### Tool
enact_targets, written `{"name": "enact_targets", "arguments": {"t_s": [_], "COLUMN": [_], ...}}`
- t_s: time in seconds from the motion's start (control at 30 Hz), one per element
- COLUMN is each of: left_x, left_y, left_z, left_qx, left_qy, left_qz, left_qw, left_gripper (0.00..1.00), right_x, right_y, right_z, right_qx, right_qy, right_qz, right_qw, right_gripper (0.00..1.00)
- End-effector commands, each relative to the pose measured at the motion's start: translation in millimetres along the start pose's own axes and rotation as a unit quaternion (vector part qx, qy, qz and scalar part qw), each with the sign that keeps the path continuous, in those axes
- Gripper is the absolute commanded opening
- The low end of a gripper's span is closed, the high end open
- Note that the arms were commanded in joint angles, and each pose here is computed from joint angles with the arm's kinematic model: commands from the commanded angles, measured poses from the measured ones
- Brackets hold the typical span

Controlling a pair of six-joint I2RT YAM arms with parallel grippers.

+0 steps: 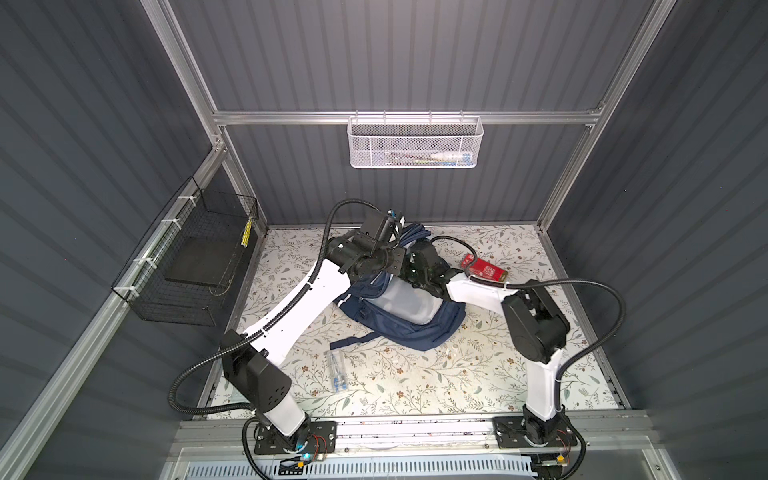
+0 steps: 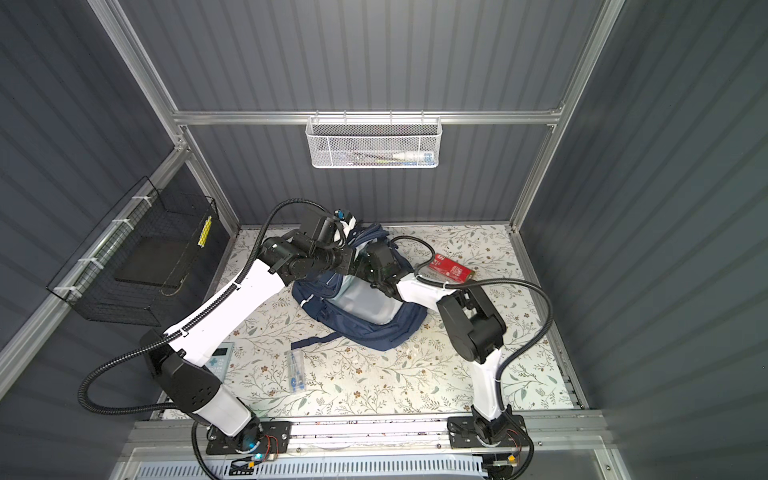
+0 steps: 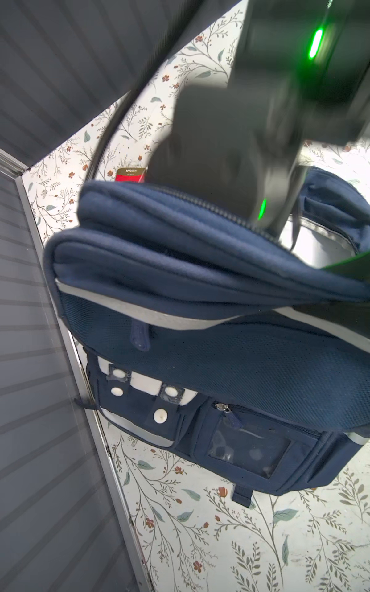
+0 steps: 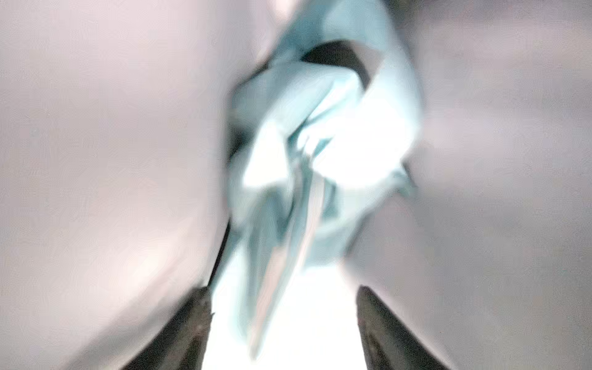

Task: Pack the student bag
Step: 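Move the right gripper to the clear compass case and grasp it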

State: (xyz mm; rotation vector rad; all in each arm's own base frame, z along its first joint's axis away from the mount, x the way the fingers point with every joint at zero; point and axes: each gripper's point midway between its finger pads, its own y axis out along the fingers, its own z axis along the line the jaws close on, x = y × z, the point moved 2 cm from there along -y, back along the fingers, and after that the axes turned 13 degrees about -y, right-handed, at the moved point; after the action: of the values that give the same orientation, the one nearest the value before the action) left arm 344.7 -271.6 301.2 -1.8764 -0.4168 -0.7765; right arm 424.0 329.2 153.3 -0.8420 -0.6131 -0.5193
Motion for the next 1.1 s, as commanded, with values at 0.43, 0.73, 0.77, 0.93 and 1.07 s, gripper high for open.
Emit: {"name": "enact_targets", "arguments": {"t_s": [0.43, 0.73, 0.77, 0.93, 1.07], "left_x": [-9.3, -35.6, -36.6, -35.9, -37.1], "left_y": [30.9, 44.2, 43.9, 36.5, 32.4], "left_z": [9.5, 9.2, 9.1, 11.2, 11.1], "left_qx": [-0.025, -0.053, -0.054, -0.049, -0.051], "left_qy": [-0.03, -0.059, -0.062, -0.067, -0.068], "left_qz": [-0.004, 0.027, 0.028, 0.024, 0.025], "left_qw": [0.999, 0.997, 0.996, 0.996, 0.996], "left_gripper": [0.0, 0.0, 0.0, 0.0, 0.0], "right_x": [-142.6, -237.2, -246.8, -285.2, -302.8], "right_y": [-150.3, -117.6, -116.7, -95.0, -79.8], "right_z": [32.9, 126.1, 137.5, 162.8, 179.2], "right_qx": [-0.047, 0.025, 0.037, 0.068, 0.087], "right_qy": [-0.278, -0.443, -0.456, -0.48, -0.485], "right_qz": [0.146, 0.241, 0.243, 0.281, 0.295], "right_qw": [0.948, 0.863, 0.855, 0.828, 0.818], "right_gripper": [0.99, 0.99, 0.99, 0.99, 0.99]}}
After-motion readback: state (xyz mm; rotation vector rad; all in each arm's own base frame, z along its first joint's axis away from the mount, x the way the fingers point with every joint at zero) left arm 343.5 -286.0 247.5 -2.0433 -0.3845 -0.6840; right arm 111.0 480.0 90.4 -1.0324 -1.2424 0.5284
